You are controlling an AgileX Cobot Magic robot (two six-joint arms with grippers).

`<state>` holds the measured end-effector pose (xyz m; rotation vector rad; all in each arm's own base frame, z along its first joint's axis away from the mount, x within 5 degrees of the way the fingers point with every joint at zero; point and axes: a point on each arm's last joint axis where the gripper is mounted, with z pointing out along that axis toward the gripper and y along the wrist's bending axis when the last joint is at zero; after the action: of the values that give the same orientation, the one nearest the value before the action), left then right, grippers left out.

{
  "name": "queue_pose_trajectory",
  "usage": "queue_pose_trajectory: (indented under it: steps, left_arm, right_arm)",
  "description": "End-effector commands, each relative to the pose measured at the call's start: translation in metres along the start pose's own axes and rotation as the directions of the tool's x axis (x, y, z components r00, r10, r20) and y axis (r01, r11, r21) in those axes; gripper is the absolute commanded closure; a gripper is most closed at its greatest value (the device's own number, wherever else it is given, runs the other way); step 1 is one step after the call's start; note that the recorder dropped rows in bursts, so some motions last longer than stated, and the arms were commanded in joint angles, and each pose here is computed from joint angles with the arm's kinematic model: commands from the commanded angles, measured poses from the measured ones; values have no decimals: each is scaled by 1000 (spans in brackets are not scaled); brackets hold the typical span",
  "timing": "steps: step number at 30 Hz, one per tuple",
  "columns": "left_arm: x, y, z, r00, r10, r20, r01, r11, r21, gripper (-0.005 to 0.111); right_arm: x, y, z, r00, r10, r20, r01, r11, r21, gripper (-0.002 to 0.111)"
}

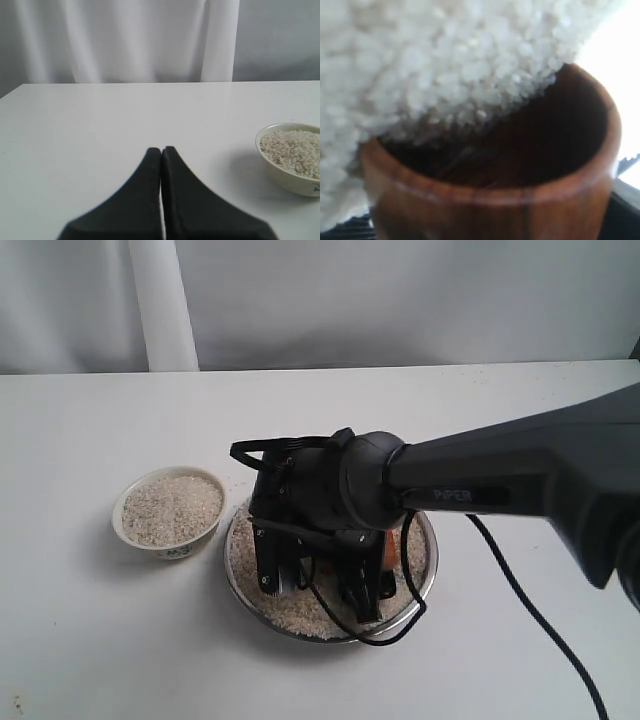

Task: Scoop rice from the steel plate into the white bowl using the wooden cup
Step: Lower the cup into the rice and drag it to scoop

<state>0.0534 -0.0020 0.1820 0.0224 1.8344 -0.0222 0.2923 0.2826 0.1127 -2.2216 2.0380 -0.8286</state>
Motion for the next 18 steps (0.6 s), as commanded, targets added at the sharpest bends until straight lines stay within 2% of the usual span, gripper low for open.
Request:
queue_pose_trajectory:
  steps: [1,6,18]
  left_arm:
    - [0,0,0,1000,-3,7,3,1000,2,107]
    - [0,0,0,1000,-3,7,3,1000,2,107]
    - [0,0,0,1000,-3,7,3,1000,2,107]
  right_arm:
    - [-9,5,19,984,143,103,-132,985,-109,108]
    - [-6,2,24,969,210,130,-189,970,-156,108]
    - [-14,1,22,943,251,217,-215,961,-177,108]
